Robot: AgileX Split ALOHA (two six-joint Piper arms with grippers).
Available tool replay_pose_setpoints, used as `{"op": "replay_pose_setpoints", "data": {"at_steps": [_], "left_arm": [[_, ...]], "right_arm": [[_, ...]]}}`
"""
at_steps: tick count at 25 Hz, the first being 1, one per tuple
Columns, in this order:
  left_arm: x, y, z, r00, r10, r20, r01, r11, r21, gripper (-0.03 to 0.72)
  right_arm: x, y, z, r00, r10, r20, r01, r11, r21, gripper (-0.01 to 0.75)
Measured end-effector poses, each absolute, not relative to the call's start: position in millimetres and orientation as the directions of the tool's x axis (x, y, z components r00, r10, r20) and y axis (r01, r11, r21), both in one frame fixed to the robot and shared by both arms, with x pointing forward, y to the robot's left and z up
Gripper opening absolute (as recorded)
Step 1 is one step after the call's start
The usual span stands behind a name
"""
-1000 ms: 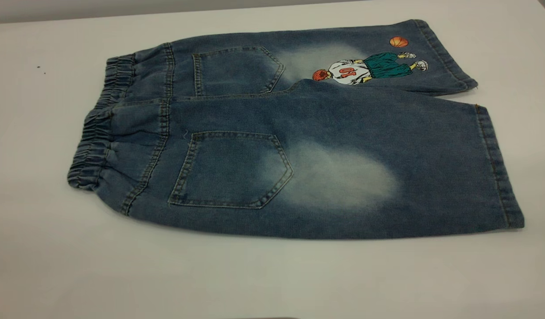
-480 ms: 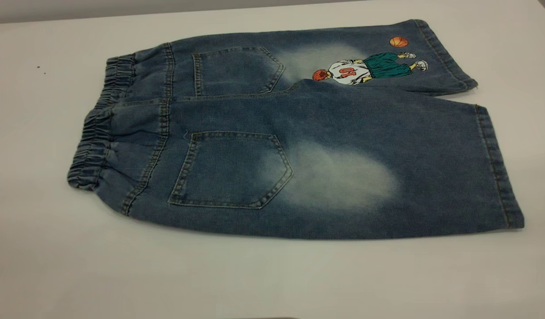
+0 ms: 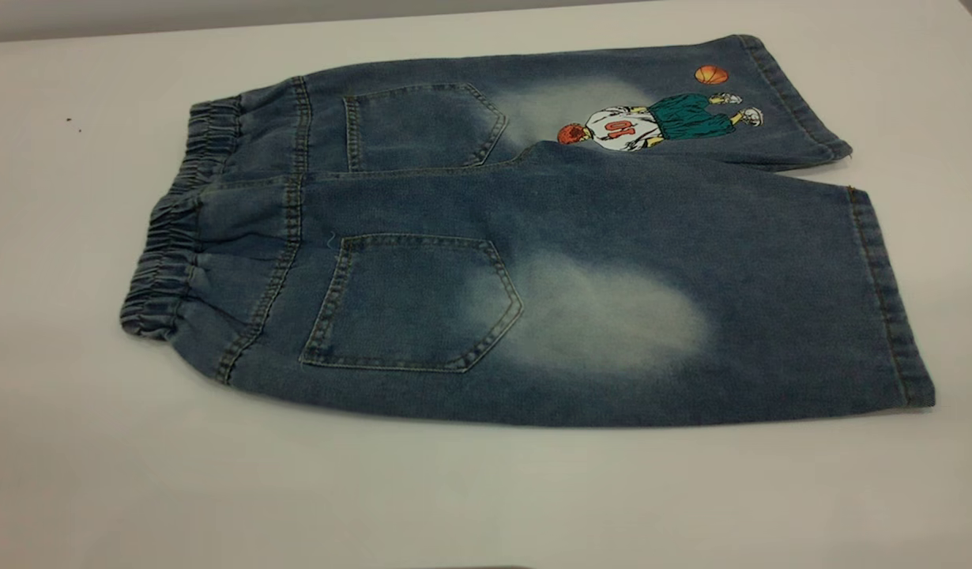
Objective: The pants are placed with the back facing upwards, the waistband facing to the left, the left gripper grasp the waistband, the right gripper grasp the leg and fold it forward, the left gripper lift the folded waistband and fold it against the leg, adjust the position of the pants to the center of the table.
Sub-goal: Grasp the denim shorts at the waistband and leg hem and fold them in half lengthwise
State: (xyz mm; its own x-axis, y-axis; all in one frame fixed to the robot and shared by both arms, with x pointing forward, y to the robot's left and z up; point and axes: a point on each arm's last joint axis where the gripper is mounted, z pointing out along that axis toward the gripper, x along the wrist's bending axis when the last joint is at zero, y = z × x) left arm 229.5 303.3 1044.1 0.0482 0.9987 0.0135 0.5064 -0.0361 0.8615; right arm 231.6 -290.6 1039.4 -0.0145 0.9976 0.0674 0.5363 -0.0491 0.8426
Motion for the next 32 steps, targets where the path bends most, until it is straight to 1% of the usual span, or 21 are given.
{"op": "replay_pose_setpoints", "data": {"at_steps": [19,28,30,32], "left_arm": [[229.5,303.3,1044.1,0.048,0.999,0.013,0.506,-0.036,0.862,0.531],[229.5,303.3,1044.1,0.044,0.999,0.006,0.507,-0.028,0.862,0.531],[231.0,303.2,1044.2,0.039,0.999,-0.002,0.516,-0.018,0.856,0.531],[235.9,302.9,1047.6,0.028,0.999,-0.018,0.546,-0.001,0.838,0.531]], "right_arm": [[231.6,-290.6,1039.4,-0.014,0.998,0.068,0.536,-0.05,0.843,0.316],[231.5,-288.3,1039.6,-0.029,0.995,0.091,0.536,-0.061,0.842,0.316],[231.7,-288.1,1039.9,-0.031,0.995,0.092,0.534,-0.062,0.843,0.328],[231.9,-287.8,1040.3,-0.033,0.995,0.098,0.53,-0.066,0.846,0.365]]}}
